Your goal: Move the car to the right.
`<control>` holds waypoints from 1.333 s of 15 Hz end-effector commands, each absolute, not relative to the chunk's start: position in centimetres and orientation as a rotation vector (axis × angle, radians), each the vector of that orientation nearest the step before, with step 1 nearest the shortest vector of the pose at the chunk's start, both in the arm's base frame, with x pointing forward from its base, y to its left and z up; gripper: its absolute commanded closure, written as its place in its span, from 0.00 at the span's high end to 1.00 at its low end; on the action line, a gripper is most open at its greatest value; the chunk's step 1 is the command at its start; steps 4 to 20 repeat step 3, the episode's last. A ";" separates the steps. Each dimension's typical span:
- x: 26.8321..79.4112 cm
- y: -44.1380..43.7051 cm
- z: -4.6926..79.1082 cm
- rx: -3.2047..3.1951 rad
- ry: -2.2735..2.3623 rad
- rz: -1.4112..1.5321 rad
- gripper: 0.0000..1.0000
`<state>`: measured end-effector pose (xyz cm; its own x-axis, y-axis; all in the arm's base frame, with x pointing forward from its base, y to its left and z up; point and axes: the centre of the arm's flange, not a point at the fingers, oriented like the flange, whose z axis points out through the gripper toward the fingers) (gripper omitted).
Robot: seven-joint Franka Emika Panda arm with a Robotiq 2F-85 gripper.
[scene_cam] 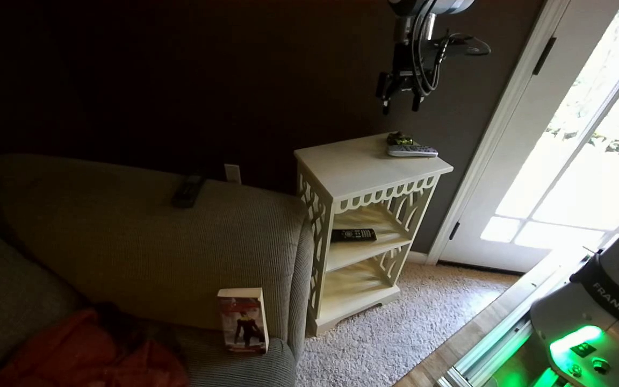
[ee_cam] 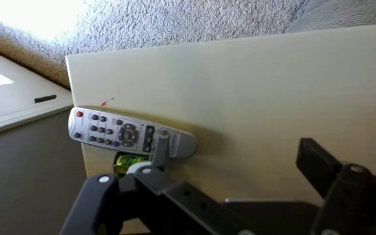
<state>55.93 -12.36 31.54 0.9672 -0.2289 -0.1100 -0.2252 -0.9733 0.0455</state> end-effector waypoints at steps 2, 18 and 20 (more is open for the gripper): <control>54.8 -10.0 32.3 3.095 -0.298 -0.177 1.00; 54.4 -9.5 32.4 3.098 -0.287 -0.181 1.00; 54.4 -9.5 32.4 3.098 -0.287 -0.181 1.00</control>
